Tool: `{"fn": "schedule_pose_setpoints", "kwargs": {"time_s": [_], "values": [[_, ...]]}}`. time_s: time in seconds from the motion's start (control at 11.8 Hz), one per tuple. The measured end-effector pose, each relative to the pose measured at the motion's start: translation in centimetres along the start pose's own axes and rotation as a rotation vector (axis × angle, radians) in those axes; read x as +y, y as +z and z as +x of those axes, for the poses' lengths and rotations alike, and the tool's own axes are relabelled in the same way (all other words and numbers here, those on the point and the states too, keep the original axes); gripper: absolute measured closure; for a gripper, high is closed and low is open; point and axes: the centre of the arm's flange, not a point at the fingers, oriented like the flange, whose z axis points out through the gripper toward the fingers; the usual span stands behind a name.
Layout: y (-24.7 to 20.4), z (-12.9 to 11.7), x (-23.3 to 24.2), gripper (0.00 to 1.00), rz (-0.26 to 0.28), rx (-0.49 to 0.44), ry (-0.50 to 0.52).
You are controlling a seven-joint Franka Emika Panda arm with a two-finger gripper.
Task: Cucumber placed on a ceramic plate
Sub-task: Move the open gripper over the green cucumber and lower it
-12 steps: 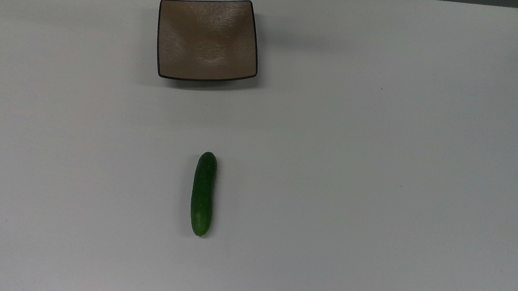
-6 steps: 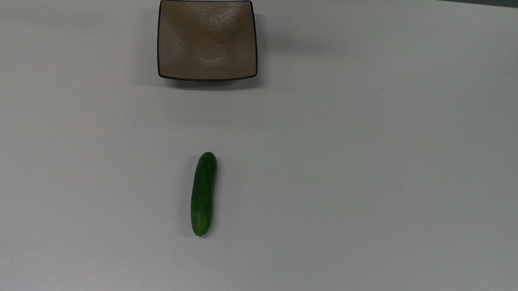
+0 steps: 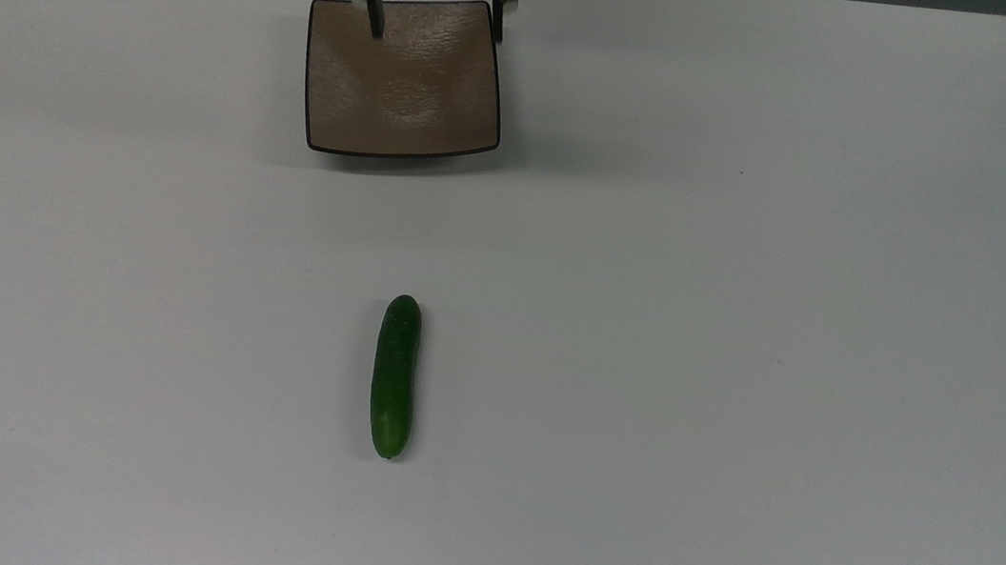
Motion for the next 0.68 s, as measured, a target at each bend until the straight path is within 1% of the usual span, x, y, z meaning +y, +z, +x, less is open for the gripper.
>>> {"fn": "schedule_pose_setpoints", "kwargs": {"time_s": [0.51,0.68], "values": [[8.3,6.0,1.8,0.0,-0.013,0.106,0.02],[11.2,7.6,2.2,0.0,-0.013,0.095,0.023]]}}
